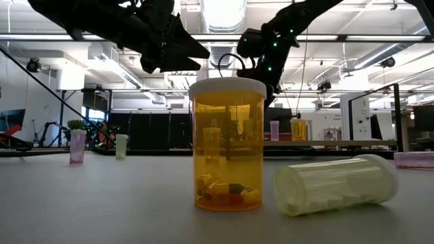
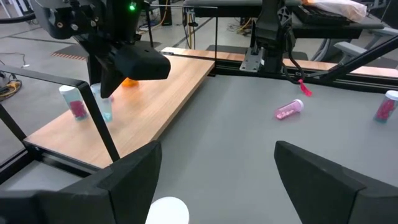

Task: Pick and place medicine bottles onto shelf by color
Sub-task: Put the top blue pill bottle on the shelf aligned with the other blue pill bottle

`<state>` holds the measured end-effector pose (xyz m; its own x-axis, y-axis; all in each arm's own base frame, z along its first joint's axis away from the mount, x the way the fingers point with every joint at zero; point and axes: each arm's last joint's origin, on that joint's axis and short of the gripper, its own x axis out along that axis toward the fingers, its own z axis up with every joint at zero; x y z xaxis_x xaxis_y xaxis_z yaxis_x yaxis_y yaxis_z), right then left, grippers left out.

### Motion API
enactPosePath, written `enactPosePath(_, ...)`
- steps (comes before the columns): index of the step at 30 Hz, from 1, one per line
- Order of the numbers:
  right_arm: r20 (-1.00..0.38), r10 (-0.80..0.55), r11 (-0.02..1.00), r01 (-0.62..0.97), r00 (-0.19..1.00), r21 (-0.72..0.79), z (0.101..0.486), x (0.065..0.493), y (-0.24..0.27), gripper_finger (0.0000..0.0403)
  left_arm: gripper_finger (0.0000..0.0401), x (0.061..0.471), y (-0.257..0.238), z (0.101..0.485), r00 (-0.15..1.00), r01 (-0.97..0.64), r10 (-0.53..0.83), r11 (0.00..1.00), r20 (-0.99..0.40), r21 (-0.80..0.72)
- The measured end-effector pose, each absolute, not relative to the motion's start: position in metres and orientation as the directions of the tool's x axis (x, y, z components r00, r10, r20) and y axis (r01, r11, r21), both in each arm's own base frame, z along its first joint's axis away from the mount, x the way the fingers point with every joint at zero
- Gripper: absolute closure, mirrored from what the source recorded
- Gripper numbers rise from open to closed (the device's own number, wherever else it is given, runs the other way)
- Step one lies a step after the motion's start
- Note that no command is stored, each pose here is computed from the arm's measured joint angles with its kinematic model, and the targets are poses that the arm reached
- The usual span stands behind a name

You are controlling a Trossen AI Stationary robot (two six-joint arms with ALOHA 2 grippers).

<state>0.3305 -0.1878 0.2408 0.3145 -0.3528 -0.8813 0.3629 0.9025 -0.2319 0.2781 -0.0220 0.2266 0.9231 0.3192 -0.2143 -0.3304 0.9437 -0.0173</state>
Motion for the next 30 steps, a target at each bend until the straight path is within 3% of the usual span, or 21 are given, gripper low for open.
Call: enactPosePath(30, -0.883, -0.358, 0.903, 0.351, 0.304, -0.246, 0.2345, 0.3252, -0.1950, 0.0287, 0.0106, 0.2773, -0.0220, 0.2245, 0.922, -0.330, 0.319, 0.944, -0.221, -0.014)
